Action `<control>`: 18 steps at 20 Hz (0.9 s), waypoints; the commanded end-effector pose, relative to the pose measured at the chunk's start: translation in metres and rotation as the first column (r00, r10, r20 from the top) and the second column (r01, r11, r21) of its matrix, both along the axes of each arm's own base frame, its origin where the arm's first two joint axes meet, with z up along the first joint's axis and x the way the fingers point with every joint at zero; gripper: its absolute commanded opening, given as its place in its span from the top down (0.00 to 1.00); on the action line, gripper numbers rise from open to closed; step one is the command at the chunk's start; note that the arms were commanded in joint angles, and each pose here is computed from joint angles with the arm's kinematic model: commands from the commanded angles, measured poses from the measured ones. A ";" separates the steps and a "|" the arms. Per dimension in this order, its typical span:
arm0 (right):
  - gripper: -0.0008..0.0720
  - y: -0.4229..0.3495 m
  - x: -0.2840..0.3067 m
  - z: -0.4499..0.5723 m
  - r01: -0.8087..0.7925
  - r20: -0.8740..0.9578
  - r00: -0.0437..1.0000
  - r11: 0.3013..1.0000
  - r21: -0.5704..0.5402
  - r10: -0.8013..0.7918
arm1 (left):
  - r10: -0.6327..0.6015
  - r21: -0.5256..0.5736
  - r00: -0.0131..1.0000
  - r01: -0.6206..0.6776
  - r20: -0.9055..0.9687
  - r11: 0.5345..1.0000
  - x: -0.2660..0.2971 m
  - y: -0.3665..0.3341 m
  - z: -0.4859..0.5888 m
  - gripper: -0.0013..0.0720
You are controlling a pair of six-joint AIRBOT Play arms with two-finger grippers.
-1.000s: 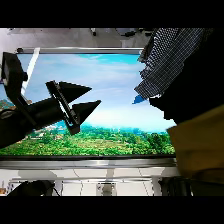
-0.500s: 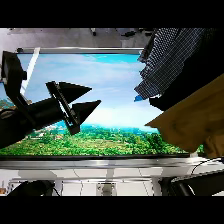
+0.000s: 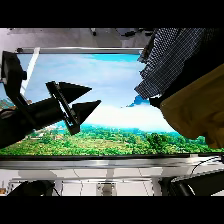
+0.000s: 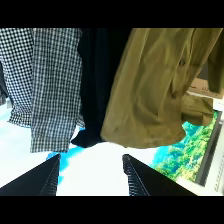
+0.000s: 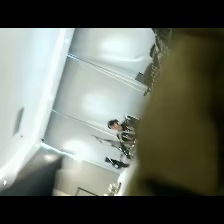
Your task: Fold the clothes and pants, and hang the long-sleeved shirts on hangers.
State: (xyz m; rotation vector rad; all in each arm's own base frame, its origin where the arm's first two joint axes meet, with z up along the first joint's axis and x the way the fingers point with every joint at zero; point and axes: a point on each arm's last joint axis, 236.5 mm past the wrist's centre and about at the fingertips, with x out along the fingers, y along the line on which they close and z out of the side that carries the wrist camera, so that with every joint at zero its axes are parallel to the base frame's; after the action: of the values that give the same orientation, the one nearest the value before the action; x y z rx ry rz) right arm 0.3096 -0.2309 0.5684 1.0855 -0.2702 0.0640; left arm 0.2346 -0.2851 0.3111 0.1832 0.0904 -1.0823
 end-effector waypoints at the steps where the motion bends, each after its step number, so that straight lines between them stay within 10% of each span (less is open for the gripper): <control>1: 0.03 0.012 0.004 -0.026 -0.028 -0.123 0.992 0.998 -0.050 0.021 | -0.005 0.011 1.000 0.005 -0.007 1.000 0.000 -0.001 -0.004 0.33; 10: 0.03 -0.041 -0.071 -0.125 0.356 -0.590 0.656 0.883 -0.308 -0.470 | -0.005 0.011 1.000 0.005 -0.007 1.000 0.000 -0.001 -0.004 0.32; 18: 0.03 0.108 -0.057 -0.068 0.055 -0.366 0.878 0.826 -0.561 -0.307 | -0.005 0.011 1.000 0.005 -0.007 1.000 0.000 -0.001 -0.004 0.32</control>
State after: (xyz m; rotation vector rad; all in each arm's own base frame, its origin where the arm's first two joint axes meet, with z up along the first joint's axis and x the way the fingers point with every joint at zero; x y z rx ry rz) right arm 0.2527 -0.1779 0.4875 0.6073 0.0786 -0.4137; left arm 0.2344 -0.2858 0.3074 0.1891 0.1011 -1.0868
